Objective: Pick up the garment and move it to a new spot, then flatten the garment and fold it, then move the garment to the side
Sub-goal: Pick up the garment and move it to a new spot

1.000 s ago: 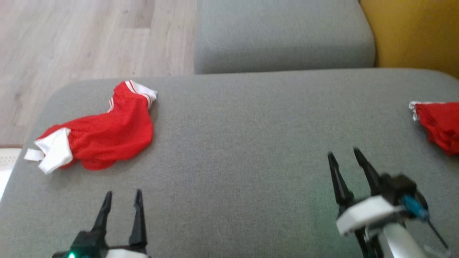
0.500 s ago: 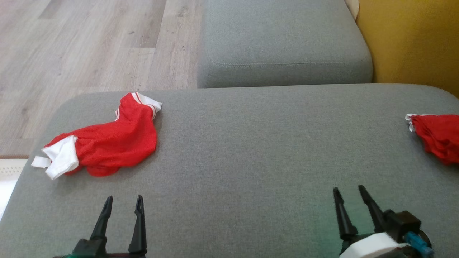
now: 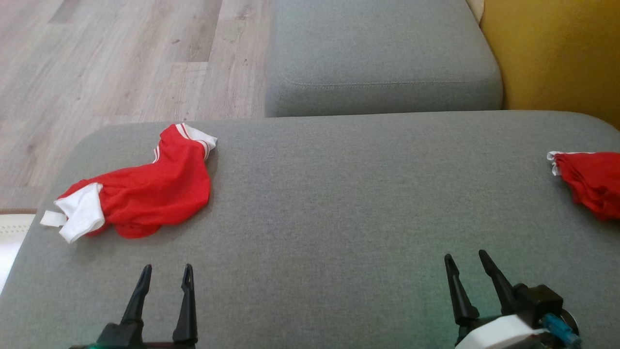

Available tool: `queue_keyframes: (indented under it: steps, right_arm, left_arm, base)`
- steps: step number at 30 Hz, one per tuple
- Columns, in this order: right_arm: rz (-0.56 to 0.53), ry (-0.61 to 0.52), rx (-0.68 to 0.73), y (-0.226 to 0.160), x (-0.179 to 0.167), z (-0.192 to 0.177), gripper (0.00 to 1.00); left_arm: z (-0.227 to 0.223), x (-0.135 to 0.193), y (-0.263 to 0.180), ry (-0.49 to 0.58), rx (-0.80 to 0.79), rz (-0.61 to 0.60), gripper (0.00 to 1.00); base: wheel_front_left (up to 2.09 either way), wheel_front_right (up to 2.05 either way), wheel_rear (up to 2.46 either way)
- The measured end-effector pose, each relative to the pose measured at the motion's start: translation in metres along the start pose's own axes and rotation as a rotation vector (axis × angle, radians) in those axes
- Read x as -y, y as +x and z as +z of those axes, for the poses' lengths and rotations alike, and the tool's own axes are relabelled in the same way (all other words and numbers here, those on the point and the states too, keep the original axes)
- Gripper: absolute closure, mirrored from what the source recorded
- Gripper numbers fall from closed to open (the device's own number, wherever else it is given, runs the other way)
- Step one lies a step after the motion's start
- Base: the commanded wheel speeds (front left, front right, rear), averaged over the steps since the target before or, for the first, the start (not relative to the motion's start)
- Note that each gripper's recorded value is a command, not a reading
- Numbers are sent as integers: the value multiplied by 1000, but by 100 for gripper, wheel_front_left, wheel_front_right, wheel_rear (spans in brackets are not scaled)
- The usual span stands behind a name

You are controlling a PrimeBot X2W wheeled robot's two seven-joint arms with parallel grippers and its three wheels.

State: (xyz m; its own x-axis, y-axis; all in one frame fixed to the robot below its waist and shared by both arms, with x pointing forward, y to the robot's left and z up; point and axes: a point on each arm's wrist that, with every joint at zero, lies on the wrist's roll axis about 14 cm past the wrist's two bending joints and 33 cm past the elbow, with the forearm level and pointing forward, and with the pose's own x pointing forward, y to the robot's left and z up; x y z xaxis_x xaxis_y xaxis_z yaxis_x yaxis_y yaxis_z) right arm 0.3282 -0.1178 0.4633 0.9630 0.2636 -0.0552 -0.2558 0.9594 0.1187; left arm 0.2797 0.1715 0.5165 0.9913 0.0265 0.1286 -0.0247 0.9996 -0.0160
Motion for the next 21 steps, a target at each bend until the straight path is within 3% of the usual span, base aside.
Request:
queue_keyframes:
  steps: [21]
  right_arm:
    - [-7, -4, -4, -1, 2, -1, 0]
  left_arm:
    - [-2, 3, 2, 8, -7, -11, 0]
  base:
    - [0, 0, 0]
